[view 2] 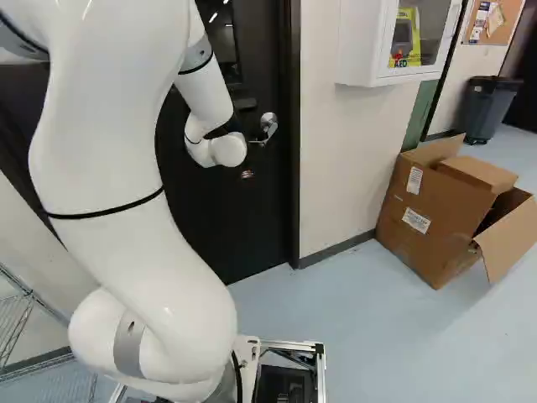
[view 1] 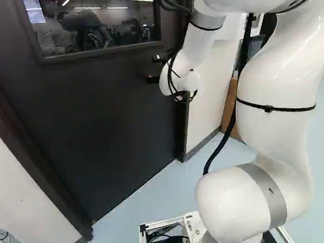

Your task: Open the door and move inside

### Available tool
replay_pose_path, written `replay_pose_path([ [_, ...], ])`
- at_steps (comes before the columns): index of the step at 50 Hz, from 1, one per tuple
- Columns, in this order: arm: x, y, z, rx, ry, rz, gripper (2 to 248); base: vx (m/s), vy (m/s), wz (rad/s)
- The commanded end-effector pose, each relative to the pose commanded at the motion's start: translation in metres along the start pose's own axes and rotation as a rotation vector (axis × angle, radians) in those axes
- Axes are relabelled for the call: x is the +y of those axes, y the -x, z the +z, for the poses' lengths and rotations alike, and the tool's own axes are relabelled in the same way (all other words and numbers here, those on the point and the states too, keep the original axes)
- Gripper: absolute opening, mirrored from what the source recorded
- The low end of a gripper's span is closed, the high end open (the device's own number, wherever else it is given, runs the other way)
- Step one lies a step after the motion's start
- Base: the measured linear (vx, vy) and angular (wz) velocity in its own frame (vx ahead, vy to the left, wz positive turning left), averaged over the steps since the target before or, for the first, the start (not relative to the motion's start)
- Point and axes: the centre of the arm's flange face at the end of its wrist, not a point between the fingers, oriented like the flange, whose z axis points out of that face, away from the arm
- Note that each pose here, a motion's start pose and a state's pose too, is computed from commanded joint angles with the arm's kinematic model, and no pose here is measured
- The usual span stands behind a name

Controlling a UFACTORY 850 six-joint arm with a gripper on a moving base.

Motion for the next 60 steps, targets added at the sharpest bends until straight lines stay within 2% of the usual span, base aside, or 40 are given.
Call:
replay_pose_path([
  [49,-0.002,0.051,0.018,-0.102,-0.010,0.019,247,0.000,0.000,0.000],
  [60,-0.002,0.055,0.019,-0.109,-0.011,0.021,247,0.000,0.000,0.000],
])
